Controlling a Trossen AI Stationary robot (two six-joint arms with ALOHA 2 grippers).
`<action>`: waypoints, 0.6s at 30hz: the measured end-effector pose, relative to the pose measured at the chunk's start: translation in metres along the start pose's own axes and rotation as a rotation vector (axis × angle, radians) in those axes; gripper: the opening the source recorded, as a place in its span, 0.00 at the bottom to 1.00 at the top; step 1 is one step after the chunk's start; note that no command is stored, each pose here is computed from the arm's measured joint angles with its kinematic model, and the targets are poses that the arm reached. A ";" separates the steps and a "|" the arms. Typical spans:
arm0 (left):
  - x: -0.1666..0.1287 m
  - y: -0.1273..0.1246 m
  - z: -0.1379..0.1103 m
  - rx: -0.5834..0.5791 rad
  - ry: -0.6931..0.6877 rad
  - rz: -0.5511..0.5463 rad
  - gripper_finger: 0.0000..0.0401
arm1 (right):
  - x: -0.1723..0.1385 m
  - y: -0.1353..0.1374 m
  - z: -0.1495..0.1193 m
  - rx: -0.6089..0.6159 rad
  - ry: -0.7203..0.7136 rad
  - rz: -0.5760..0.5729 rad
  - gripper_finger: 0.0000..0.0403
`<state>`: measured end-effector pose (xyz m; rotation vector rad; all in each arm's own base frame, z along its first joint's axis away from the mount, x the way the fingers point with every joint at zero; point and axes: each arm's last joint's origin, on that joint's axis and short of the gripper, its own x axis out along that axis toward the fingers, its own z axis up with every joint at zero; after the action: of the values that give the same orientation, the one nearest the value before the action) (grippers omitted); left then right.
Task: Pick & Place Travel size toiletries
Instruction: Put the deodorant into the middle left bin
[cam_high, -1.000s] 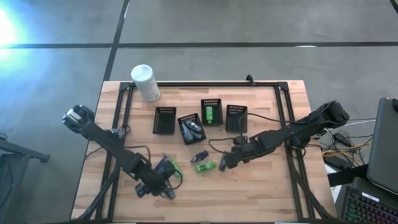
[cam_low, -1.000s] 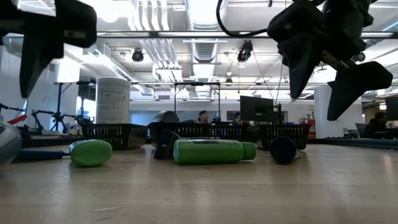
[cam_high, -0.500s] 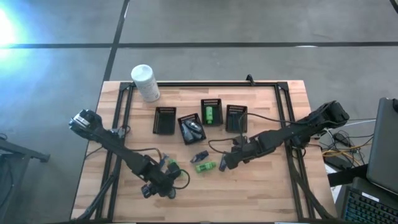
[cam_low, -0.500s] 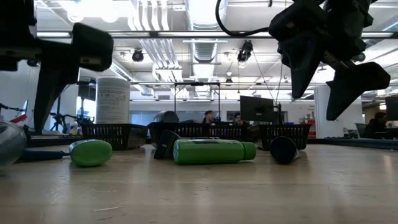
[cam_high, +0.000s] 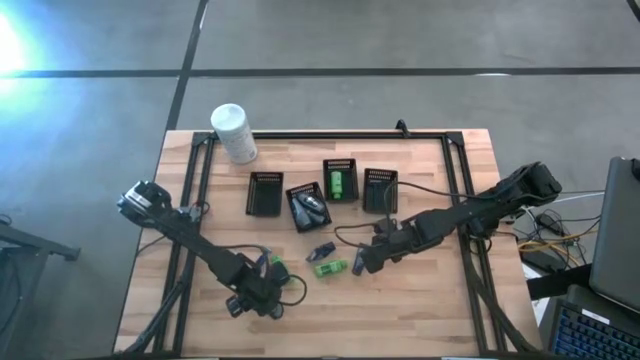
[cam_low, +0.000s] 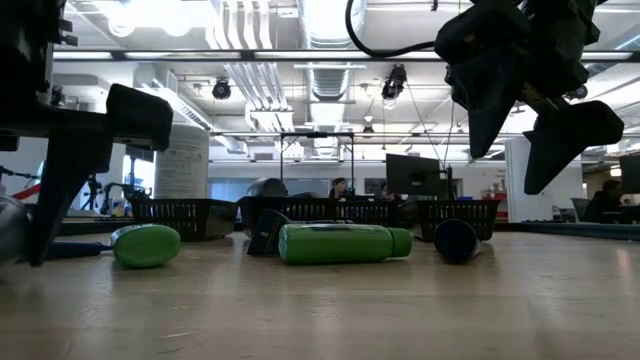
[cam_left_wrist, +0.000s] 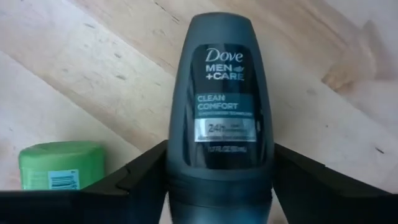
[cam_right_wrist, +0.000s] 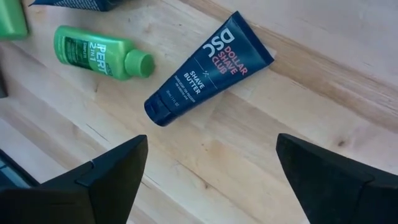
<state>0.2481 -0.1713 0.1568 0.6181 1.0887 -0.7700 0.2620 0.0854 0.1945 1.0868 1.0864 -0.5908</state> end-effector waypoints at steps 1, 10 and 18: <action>-0.001 0.000 0.000 -0.010 -0.002 0.002 0.61 | 0.000 0.000 0.000 -0.004 0.000 0.000 0.88; -0.018 0.004 0.007 -0.085 -0.023 0.064 0.52 | 0.000 0.000 0.000 -0.019 0.000 0.002 0.86; -0.070 0.031 0.000 -0.173 -0.035 0.192 0.52 | 0.000 0.001 0.000 -0.022 -0.002 0.007 0.79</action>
<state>0.2542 -0.1358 0.2245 0.5505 1.0345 -0.5132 0.2626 0.0853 0.1948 1.0708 1.0850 -0.5732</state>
